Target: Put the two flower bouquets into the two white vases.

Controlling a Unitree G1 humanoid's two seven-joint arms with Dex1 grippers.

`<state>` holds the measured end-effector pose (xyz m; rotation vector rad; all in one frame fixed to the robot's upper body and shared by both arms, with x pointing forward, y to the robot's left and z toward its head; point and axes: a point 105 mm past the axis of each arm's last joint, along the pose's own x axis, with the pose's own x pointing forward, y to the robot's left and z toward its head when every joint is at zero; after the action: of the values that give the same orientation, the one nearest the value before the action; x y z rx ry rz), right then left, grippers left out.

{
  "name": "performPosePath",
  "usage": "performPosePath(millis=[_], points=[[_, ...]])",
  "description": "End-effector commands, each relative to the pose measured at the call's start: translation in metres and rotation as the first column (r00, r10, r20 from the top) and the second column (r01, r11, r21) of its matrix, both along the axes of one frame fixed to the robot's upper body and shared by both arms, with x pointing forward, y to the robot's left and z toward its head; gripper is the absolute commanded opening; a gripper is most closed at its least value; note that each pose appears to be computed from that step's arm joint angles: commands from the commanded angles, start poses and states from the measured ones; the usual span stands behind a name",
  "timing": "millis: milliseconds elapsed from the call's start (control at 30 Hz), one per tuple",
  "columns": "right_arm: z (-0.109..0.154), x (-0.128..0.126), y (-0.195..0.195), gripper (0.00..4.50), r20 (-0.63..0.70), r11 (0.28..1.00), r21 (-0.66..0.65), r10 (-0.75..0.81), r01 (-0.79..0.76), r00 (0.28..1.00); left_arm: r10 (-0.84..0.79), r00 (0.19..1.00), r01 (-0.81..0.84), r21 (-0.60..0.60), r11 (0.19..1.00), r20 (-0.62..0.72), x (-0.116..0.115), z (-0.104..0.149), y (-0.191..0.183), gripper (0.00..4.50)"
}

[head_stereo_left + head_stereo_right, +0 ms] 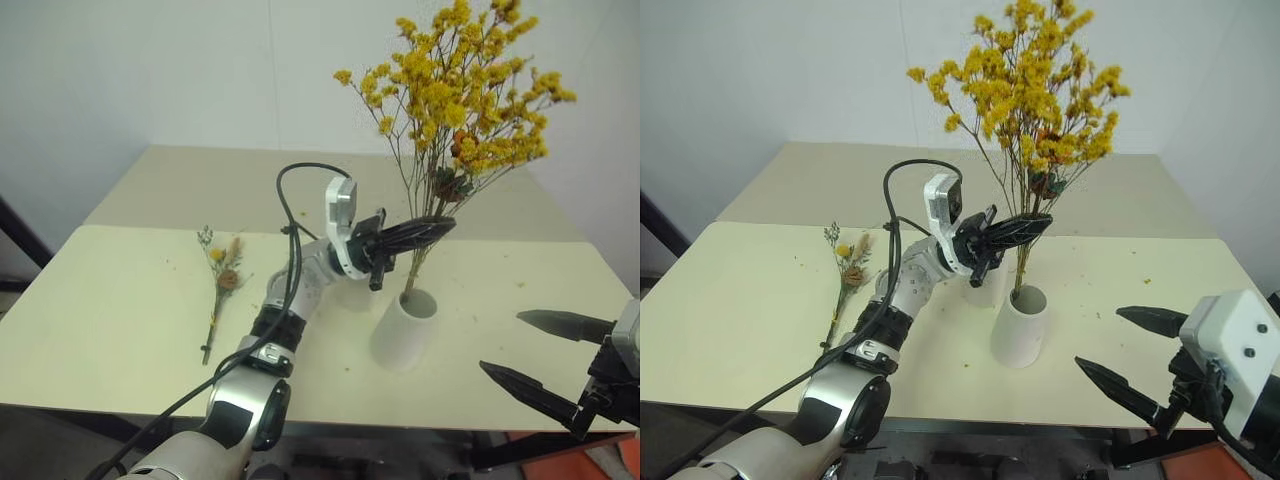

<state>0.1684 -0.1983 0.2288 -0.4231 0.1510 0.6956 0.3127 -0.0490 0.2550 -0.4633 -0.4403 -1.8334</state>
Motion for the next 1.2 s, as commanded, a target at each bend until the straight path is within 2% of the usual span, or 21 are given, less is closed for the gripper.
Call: performPosePath(millis=[33,167,267,533,667,700,867,1100,1200], points=[[0.007,-0.001,0.0,4.5,0.049,1.0,-0.018,-0.002,0.002,0.999,-0.073,0.997,0.073,-0.044,0.996,0.004,-0.017,-0.003,-0.019,0.03],[0.006,0.0,-0.001,4.5,0.052,1.0,-0.023,-0.006,0.007,0.999,-0.093,0.995,0.092,-0.047,0.995,-0.024,-0.021,-0.008,-0.02,0.03],[0.006,0.001,-0.002,4.5,0.057,1.0,-0.024,-0.006,0.008,0.998,-0.089,0.995,0.087,-0.045,0.995,-0.039,-0.023,-0.014,-0.021,0.69],[0.005,0.005,-0.003,4.5,0.065,1.0,-0.027,-0.004,0.006,0.998,-0.056,0.998,0.056,0.013,0.998,0.008,-0.028,-0.03,-0.017,3.1],[0.005,0.007,-0.004,4.5,0.07,1.0,-0.029,0.0,0.002,0.998,-0.058,0.991,0.04,0.149,0.988,0.12,-0.033,-0.048,-0.012,4.29],[0.005,0.008,-0.004,4.5,0.071,1.0,-0.028,0.0,0.002,0.997,-0.054,0.991,0.033,0.163,0.986,0.125,-0.033,-0.049,-0.01,4.47],[0.004,0.013,-0.005,4.5,0.075,1.0,-0.029,0.004,-0.002,0.997,-0.037,0.984,0.001,0.198,0.98,0.176,-0.034,-0.047,-0.004,4.47],[0.007,0.018,-0.006,4.5,0.085,0.999,-0.036,0.022,-0.019,0.996,0.124,0.972,-0.172,0.243,0.955,0.198,-0.014,-0.037,0.017,4.47],[0.007,0.02,-0.005,4.5,0.083,0.999,-0.038,0.033,-0.029,0.996,0.173,0.967,-0.212,0.218,0.953,0.184,-0.009,-0.028,0.023,4.47]])
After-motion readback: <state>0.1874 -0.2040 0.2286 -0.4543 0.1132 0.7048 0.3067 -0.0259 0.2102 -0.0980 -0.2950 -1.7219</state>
